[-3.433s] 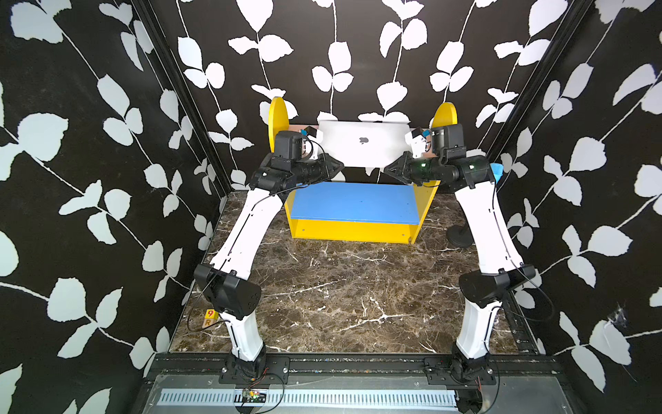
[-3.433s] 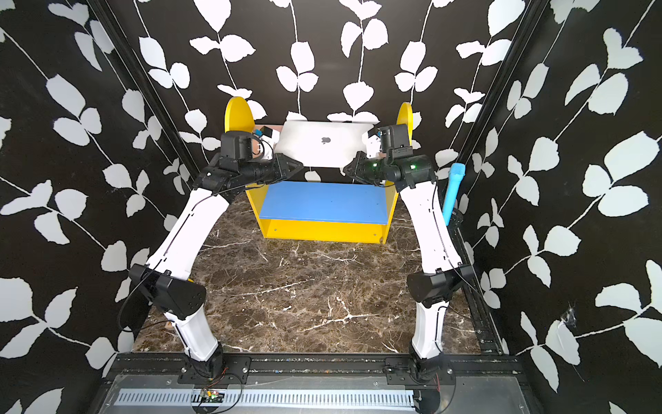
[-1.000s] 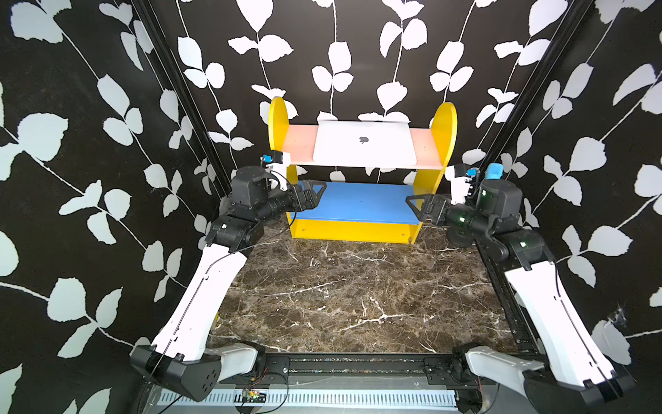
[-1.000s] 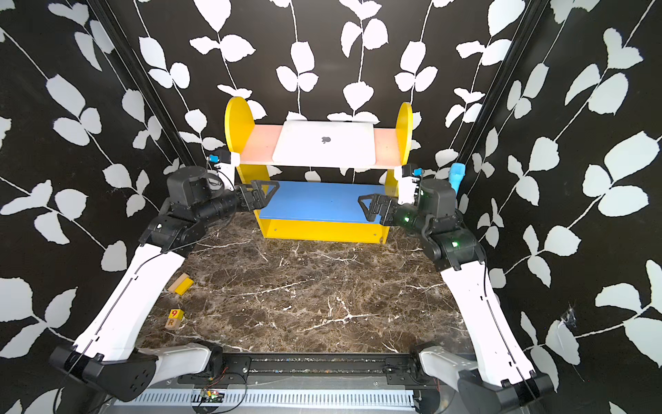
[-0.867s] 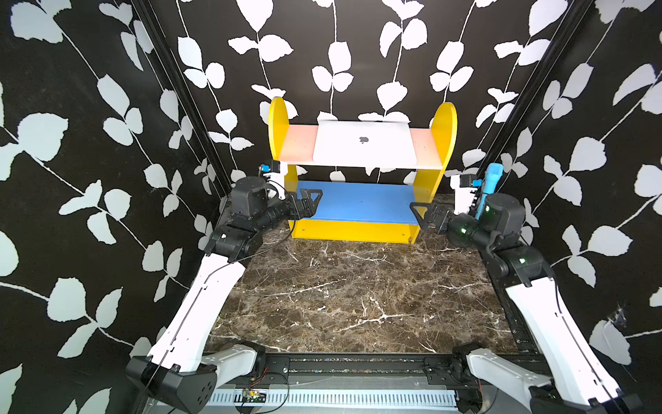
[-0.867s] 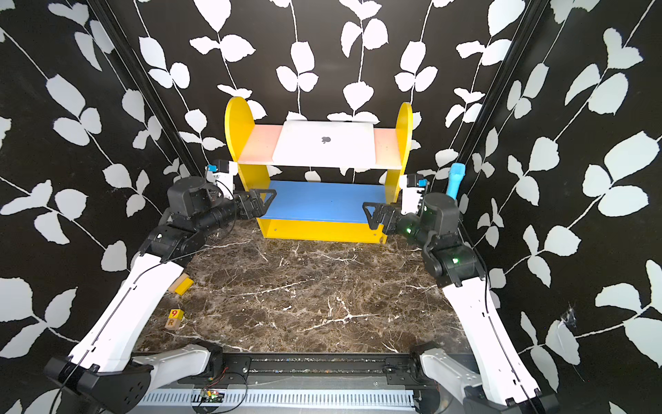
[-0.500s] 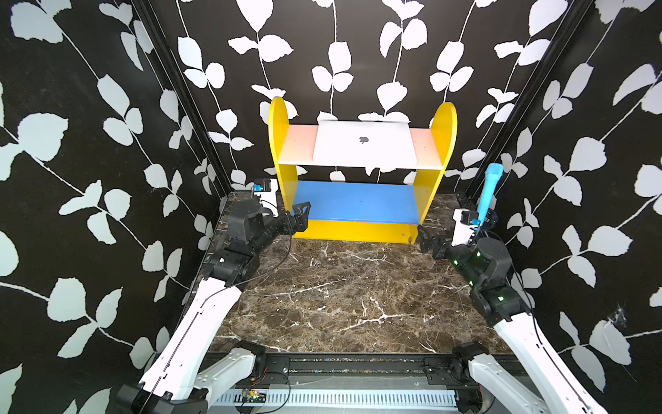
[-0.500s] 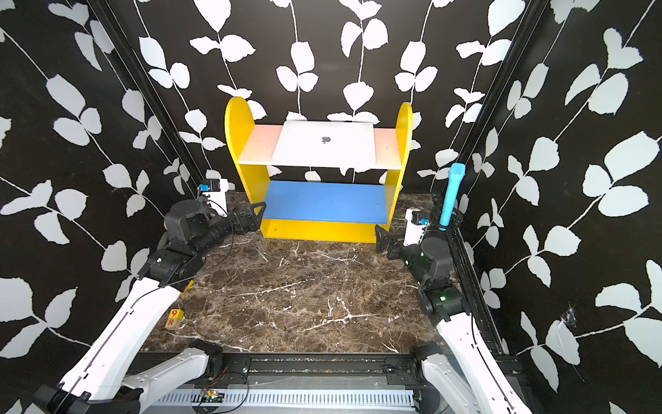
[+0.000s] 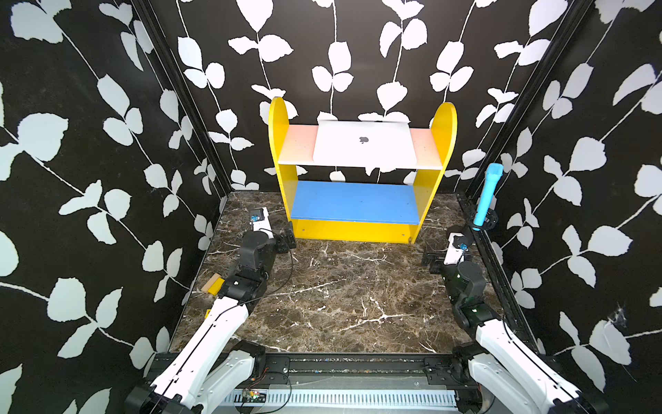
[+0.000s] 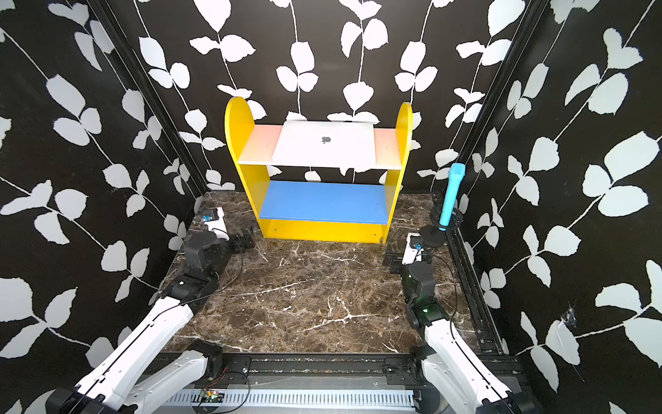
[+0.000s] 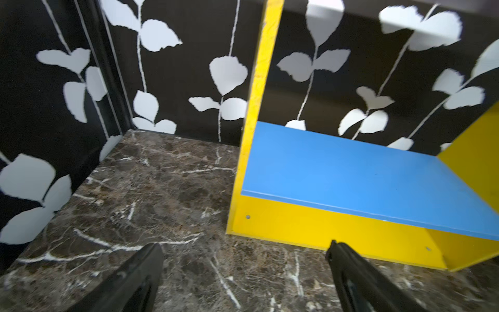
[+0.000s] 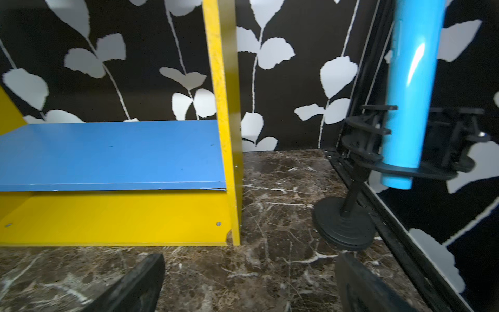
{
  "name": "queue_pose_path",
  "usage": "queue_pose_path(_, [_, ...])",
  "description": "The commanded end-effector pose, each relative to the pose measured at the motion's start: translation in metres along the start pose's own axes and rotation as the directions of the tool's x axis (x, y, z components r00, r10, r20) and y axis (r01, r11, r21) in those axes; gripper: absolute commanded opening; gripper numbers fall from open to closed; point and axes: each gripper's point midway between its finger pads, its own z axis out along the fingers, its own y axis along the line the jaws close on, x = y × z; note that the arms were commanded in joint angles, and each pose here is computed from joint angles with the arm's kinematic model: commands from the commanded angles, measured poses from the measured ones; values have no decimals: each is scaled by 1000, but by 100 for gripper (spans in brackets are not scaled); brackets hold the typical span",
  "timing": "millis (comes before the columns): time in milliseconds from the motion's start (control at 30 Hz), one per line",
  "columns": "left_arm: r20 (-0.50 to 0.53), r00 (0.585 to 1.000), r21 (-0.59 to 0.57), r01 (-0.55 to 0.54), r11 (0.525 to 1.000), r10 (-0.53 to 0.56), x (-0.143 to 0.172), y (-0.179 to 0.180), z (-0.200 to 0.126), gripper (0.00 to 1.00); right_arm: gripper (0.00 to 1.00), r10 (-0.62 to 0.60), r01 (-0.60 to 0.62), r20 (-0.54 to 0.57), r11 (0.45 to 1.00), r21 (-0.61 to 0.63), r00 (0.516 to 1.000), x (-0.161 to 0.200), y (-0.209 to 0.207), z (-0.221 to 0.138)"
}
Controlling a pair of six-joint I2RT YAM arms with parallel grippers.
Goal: Close the laptop lid and set it aside
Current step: Reset both arms
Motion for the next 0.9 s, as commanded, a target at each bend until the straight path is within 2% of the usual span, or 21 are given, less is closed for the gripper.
queue_pose_path(0, [174, 984, -119, -12, 993, 33, -17, 24, -4, 98, 100, -35, 21, 69, 983, 183, 997, -9, -31, -1])
queue_pose_path(67, [193, 978, -164, -53, 985, 84, -5, 33, -2, 99, 100, -63, 49, 44, 965, 259, 997, 3, -45, -1])
queue_pose_path(200, [119, 967, -256, -190, 948, 226, 27, 48, 7, 98, 100, -86, 81, -1, 936, 342, 996, 24, -63, 2])
queue_pose_path(367, [-24, 930, -340, -352, 872, 366, 66, 64, 27, 98, 100, -99, 118, -69, 922, 369, 993, 53, -74, 11])
queue_pose_path(533, [-72, 899, -370, -426, 825, 432, 100, 74, 45, 99, 100, -101, 132, -101, 920, 370, 990, 68, -78, 21])
queue_pose_path(633, [-34, 893, -393, -424, 816, 448, 103, 77, 52, 99, 100, -108, 139, -105, 926, 350, 989, 68, -75, 28])
queue_pose_path(767, [-1, 915, -371, -375, 849, 404, 112, 84, 62, 99, 100, -116, 139, -91, 940, 312, 989, 69, -68, 39])
queue_pose_path(867, [-62, 919, -343, -385, 857, 388, 117, 86, 68, 98, 100, -144, 165, -95, 951, 263, 985, 76, -60, 51])
